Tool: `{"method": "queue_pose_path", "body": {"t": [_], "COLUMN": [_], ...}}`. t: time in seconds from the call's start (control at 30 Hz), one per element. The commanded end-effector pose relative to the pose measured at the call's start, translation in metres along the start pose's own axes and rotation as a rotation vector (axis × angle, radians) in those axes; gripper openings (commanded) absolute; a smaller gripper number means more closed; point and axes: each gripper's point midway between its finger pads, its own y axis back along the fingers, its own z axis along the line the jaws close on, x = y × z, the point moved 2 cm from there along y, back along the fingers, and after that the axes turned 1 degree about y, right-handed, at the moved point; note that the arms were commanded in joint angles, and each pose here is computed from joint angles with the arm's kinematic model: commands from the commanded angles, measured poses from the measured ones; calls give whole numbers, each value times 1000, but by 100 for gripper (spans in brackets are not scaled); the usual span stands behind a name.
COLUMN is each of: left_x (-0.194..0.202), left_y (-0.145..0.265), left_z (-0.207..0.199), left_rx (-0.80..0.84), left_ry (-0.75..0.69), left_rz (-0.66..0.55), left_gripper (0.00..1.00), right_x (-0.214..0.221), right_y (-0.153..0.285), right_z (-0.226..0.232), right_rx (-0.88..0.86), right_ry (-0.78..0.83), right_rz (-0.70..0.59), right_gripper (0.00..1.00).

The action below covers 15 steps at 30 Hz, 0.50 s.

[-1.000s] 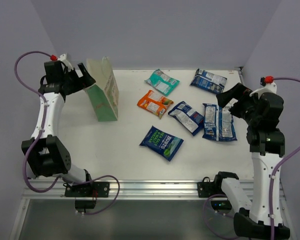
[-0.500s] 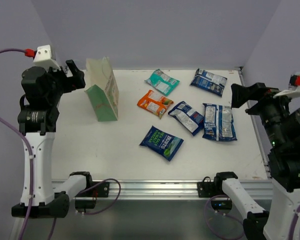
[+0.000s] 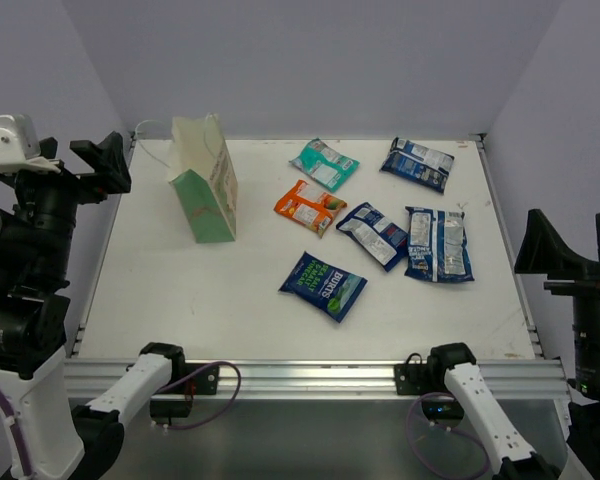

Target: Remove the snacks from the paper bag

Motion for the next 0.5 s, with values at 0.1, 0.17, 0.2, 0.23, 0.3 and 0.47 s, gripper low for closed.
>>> {"method": "queue_pose_path", "body": {"t": [0.1, 0.17, 0.2, 0.23, 0.3, 0.47], "left_x": [-3, -1, -2, -3, -6, -4], "left_y": [-3, -6, -5, -5, -6, -10], "left_z": [4, 4, 3, 5, 3, 0], "left_rx": [-34, -38, -35, -46, -44, -32], "left_ry": [-34, -38, -36, -41, -38, -40], "left_rz": [17, 26, 24, 22, 17, 26], "left_gripper": [100, 100, 100, 100, 100, 100], "right_x": [-32, -30, -30, -28, -27, -26], "right_y": [17, 17, 16, 16, 16, 14], "right_z": [-14, -14, -14, -14, -14, -14], "right_rx": [53, 55, 53, 55, 53, 53], "right_ry": [46, 47, 47, 49, 49, 48], "right_rz": [-145, -141, -139, -135, -132, -127], "right_gripper": [99, 99, 99, 99, 99, 99]}}
